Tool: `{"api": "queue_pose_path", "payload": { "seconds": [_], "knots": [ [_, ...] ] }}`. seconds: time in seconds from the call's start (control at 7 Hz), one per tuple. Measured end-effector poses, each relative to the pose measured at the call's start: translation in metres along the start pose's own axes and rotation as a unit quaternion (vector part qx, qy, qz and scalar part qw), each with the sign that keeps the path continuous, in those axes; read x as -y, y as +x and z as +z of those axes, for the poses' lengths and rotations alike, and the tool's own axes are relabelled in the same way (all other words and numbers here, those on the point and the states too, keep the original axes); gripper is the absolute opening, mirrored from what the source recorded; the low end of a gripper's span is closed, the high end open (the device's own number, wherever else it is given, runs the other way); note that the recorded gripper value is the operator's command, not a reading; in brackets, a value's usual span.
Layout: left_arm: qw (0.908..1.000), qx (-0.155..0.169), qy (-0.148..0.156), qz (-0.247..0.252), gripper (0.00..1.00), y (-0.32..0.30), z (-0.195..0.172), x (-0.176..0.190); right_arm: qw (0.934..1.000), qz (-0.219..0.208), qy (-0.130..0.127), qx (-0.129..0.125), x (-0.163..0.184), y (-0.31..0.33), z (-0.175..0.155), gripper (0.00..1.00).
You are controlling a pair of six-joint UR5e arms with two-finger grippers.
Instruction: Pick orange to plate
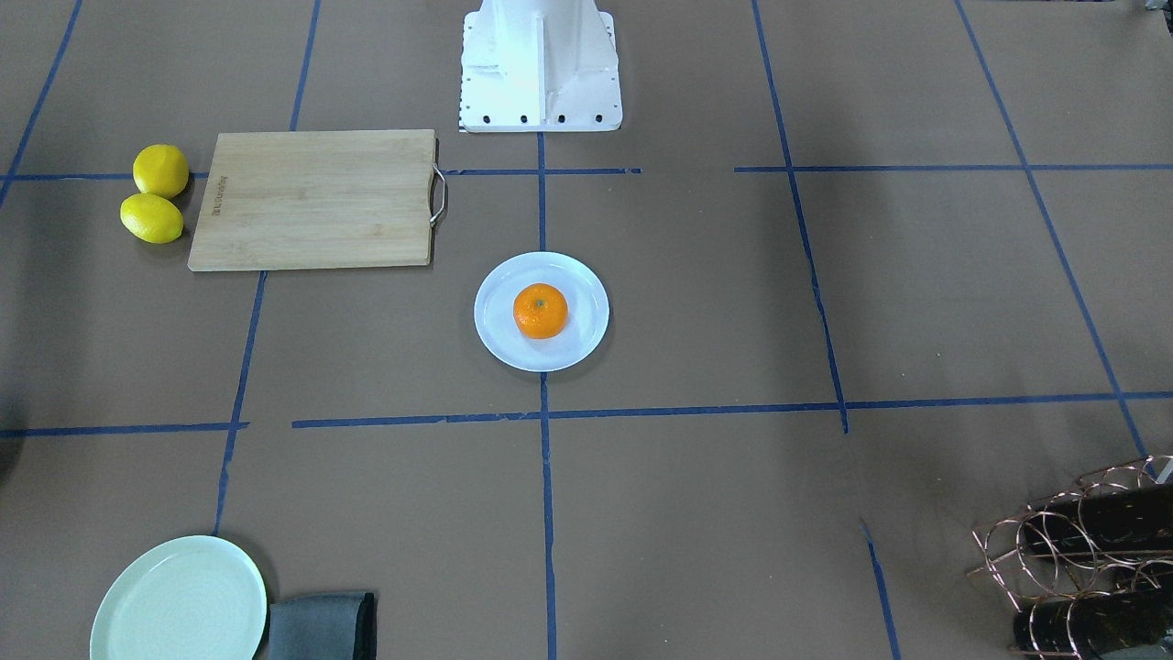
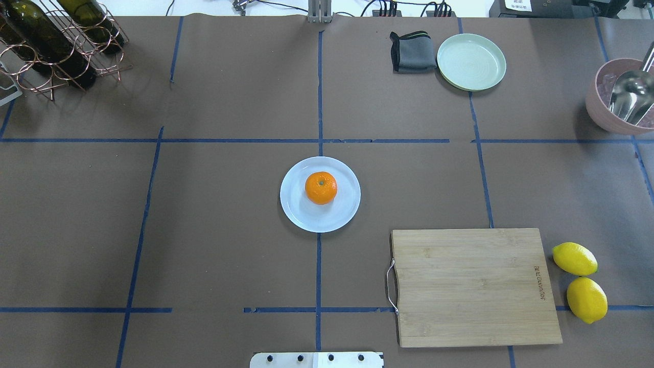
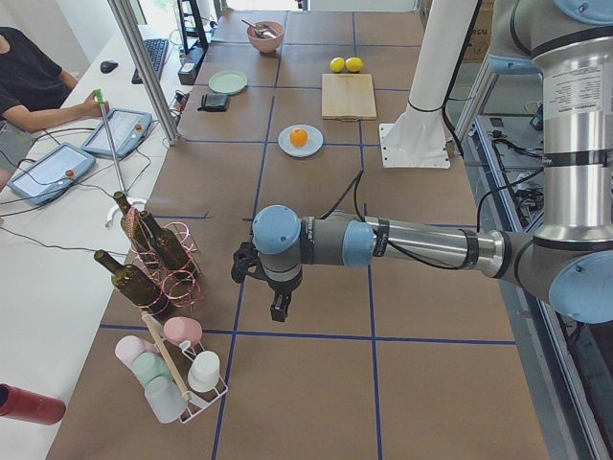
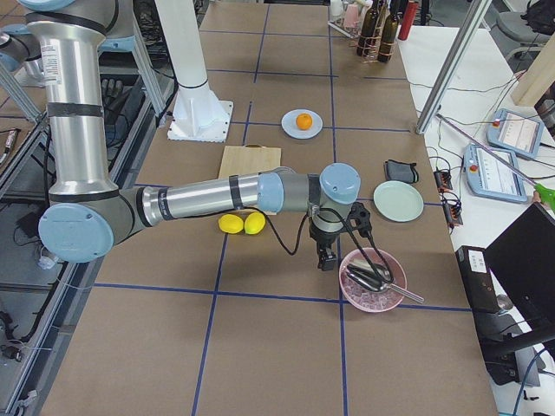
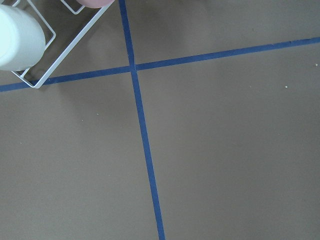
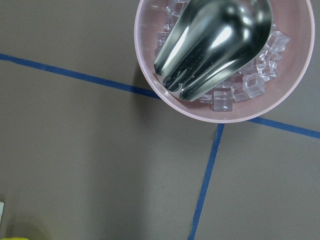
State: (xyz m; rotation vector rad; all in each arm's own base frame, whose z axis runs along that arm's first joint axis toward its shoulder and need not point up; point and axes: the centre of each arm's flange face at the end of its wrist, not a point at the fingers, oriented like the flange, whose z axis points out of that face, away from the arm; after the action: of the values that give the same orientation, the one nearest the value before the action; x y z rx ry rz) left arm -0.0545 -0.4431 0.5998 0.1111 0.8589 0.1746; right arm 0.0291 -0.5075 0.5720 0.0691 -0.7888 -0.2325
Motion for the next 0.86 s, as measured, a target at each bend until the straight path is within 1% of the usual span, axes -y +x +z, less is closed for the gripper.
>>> {"api": "queue_pose_path", "payload": {
  "seconds": [0.29, 0.43, 0.57, 0.86],
  "knots": [
    [0.9995, 0.006, 0.019, 0.024, 1.0, 0.003, -0.004, 0.013, 1.0, -0.002, 0.002, 0.002, 0.005, -0.001, -0.001, 1.0],
    [0.9994, 0.008, 0.021, 0.025, 1.0, 0.003, -0.005, 0.024, 1.0, -0.003, 0.001, 0.001, 0.005, 0.0, -0.001, 1.0],
    [0.9997, 0.008, 0.014, 0.016, 1.0, -0.005, 0.001, 0.023, 1.0, -0.002, 0.0, 0.0, 0.005, 0.001, 0.001, 1.0],
    [1.0, 0.007, 0.0, -0.005, 1.0, -0.017, 0.011, -0.003, 1.0, -0.002, -0.001, 0.0, 0.006, 0.003, 0.001, 1.0]
  ]
}}
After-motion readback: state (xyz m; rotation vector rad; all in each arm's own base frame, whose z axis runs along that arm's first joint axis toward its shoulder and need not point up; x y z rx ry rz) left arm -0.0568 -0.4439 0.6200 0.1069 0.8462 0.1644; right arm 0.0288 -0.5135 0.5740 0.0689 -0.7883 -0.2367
